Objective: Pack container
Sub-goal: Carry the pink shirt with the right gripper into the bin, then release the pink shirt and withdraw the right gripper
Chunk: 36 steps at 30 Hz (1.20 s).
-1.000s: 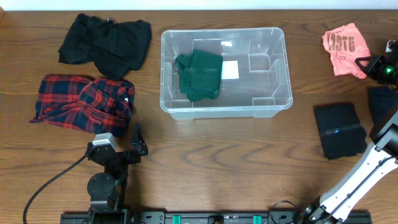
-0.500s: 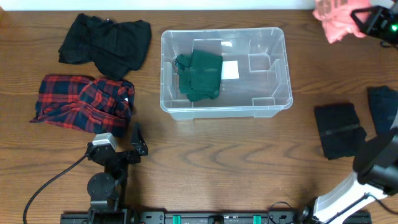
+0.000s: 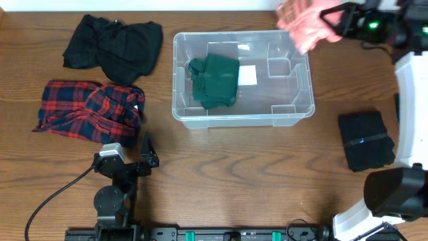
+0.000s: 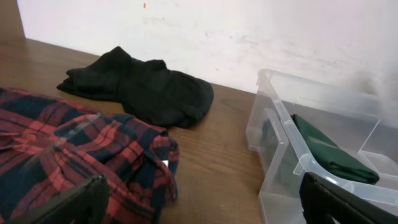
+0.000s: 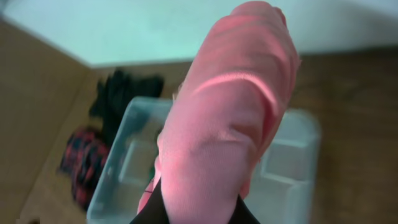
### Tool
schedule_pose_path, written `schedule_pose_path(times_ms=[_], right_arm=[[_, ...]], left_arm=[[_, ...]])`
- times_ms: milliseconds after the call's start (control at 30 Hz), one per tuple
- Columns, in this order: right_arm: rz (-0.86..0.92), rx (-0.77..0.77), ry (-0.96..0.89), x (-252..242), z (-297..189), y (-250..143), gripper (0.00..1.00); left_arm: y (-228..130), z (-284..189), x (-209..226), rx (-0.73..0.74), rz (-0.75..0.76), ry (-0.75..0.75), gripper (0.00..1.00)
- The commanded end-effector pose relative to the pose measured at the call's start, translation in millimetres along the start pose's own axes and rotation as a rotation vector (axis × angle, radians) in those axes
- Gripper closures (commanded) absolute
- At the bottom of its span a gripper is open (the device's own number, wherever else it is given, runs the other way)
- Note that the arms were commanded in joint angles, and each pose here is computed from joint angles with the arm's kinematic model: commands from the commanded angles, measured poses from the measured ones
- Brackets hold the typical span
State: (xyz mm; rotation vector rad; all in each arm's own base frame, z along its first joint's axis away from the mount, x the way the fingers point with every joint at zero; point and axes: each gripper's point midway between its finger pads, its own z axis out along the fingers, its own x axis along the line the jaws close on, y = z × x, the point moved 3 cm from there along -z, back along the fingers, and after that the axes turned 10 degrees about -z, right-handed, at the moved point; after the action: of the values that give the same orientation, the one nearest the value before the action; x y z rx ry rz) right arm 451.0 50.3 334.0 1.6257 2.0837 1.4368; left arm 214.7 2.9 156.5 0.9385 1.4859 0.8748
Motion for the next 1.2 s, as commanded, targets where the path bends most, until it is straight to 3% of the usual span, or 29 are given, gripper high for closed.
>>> schedule_pose_path(times_ms=[0,233,433,867,1167], right_arm=[[-0.181,0.051,0.077,34.1,14.9,-9.5,0.99],[-0.458,0.187,0.177,60.8,34.7,-45.4,0.99],[-0.551,0.247,0.277,53.5,61.0,-66.7,0.99],[-0.492,0.39,0.415,4.0,137.6,-127.4,0.99],[-0.44,0.398,0.217,-42.3,156.2,-121.1,0.99]], left_arm=[[-13.2,1.2,9.9,0.037,0.018,0.042,0.02],[-13.2,1.2,9.9,0.037,0.018,0.042,0.02],[-13.1,1.3,9.9,0.037,0.018,0.042,0.02],[-13.1,1.3,9.9,0.037,0.018,0.042,0.02],[-13.2,1.2,9.9,0.037,0.018,0.042,0.02]])
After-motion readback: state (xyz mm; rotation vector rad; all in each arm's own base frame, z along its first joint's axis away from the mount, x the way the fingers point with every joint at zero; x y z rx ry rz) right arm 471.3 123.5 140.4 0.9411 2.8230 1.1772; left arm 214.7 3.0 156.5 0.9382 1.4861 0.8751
